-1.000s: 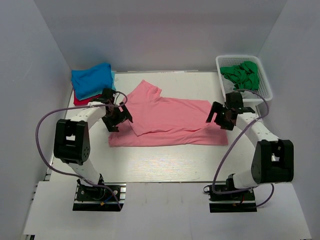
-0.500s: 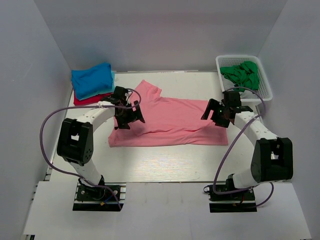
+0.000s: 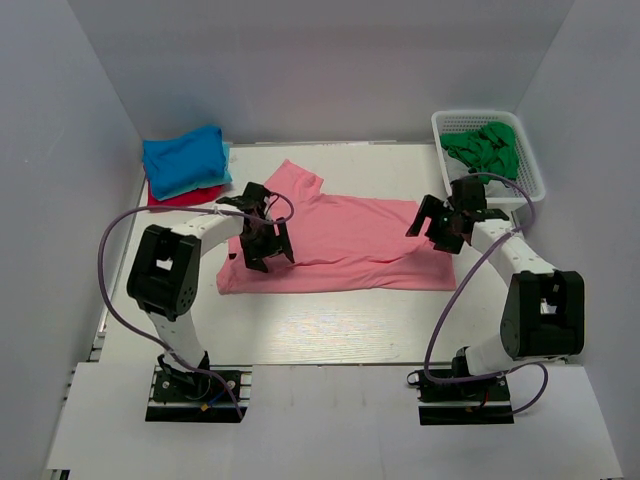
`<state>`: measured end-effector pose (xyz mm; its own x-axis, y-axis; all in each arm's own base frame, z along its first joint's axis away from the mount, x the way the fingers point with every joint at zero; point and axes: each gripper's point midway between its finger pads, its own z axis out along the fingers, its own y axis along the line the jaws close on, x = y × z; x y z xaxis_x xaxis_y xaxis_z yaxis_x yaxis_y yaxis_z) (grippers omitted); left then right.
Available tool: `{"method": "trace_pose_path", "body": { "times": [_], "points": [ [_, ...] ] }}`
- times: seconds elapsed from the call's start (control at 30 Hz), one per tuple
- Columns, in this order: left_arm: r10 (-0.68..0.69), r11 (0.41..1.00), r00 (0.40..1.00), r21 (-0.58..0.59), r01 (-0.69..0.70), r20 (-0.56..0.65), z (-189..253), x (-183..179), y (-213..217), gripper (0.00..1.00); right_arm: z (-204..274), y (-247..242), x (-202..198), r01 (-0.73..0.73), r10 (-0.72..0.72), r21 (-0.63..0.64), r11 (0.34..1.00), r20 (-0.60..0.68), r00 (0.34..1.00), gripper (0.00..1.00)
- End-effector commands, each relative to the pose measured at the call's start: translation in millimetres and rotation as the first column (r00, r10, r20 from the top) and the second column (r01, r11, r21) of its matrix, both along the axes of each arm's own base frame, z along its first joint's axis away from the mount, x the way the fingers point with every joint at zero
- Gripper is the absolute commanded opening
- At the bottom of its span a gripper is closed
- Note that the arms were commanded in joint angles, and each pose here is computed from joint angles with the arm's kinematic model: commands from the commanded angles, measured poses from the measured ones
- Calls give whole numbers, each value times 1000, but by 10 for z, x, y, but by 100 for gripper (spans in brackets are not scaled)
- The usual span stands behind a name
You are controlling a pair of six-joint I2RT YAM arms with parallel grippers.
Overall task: Fold and stack the t-shirts
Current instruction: Fold the flattened tshirt in 1/3 of the way
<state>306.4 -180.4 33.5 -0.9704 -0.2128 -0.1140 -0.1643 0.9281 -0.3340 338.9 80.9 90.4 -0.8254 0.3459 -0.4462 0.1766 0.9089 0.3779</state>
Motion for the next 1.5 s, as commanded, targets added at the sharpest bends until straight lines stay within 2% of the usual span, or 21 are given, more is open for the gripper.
{"method": "trace_pose_path", "body": {
  "times": [0.0,0.13,0.17,0.27,0.43,0.47,0.67,0.8,1.1,1.13,1.17,1.2,1.23,1.27,1.33,1.47],
  "points": [
    [-7,1000,1000,-12,8,21,70,80,-66,83,84,-16,81,14,-15,16,1000,13,1000,90],
    [-16,1000,999,-17,17,32,69,140,-126,69,55,-47,71,23,-23,16,1000,2,1000,90],
    [-16,1000,999,-20,17,41,94,168,-136,60,52,-51,65,23,-23,14,1000,1,1000,90],
    [-13,1000,1000,-3,13,26,39,174,-120,48,40,-72,66,29,-29,16,999,-5,1000,90],
    [-13,1000,999,-6,14,34,64,202,-131,6,32,-109,69,35,-35,14,999,-9,999,90],
    [-13,1000,999,-6,14,34,64,202,-131,0,41,-114,77,35,-35,16,999,-4,999,90],
    [-40,998,994,-52,45,102,192,304,-215,0,36,-136,85,41,-40,24,999,-7,999,90],
    [-56,995,983,-68,69,178,387,505,-286,0,76,-131,117,30,-30,28,999,3,1000,90],
    [-185,982,959,-5,190,214,394,1009,-412,0,100,-150,140,28,-28,18,999,3,1000,90],
    [-206,977,958,-20,214,198,304,1027,-459,4,115,-158,154,29,-29,16,999,8,1000,90],
    [-235,969,946,-19,246,223,360,1104,-493,12,119,-163,162,29,-29,11,1000,12,999,90],
    [-247,967,943,-13,256,223,347,1129,-498,26,132,-176,175,33,-33,10,999,13,999,90],
    [-267,960,937,-16,278,223,345,1138,-515,51,137,-184,182,35,-35,5,999,14,999,90],
    [-275,958,929,-14,287,247,399,1210,-539,64,149,-183,180,37,-37,4,999,15,999,90],
    [-282,957,926,9,289,249,409,1252,-515,100,174,-187,200,32,-32,-3,999,26,999,90],
    [-311,948,898,33,316,311,574,1315,-503,100,186,-205,212,31,-30,-20,999,40,999,90]
  ]
}}
